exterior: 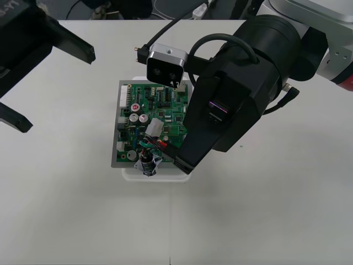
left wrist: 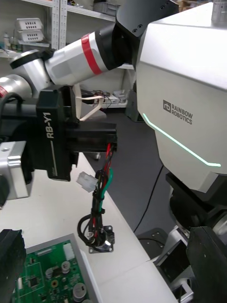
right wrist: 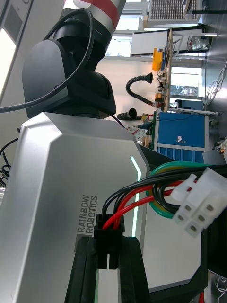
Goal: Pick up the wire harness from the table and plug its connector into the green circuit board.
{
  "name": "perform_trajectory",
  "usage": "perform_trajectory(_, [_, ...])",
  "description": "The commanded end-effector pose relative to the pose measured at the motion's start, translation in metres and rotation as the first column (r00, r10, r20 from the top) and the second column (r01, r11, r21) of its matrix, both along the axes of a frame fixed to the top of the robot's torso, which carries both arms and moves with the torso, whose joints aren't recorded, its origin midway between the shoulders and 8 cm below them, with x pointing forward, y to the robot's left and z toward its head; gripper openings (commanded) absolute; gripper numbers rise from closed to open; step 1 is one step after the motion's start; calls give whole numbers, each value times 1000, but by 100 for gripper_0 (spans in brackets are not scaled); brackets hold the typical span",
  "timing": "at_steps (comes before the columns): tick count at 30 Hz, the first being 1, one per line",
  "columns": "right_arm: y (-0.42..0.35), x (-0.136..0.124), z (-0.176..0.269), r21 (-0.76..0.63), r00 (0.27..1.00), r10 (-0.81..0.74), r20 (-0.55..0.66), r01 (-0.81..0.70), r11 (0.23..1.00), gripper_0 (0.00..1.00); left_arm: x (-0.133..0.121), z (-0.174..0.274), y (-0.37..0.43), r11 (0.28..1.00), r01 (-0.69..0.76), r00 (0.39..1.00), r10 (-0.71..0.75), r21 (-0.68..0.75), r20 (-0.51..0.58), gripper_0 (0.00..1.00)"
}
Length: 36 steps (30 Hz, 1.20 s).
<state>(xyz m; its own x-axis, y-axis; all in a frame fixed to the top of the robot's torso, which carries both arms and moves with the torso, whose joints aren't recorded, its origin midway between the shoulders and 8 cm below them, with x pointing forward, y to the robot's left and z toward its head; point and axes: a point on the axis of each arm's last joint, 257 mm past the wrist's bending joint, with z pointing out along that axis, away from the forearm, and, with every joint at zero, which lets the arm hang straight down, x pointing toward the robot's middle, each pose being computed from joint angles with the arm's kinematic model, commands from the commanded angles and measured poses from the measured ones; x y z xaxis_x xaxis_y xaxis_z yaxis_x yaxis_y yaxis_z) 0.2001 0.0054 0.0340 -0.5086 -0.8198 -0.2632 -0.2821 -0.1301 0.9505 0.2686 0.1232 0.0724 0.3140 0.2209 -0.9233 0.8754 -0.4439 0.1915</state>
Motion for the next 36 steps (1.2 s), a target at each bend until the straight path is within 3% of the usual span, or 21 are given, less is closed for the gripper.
perform_trajectory(1, [4, -15, 6, -20, 998, 55, 40, -55, 998, 0, -21, -10, -6, 997, 71, 995, -69, 15, -70, 100])
perform_trajectory(36, [4, -15, 6, -11, 997, 58, 44, -58, 998, 0, -54, -32, -32, 981, 189, 975, -184, 37, -124, 100])
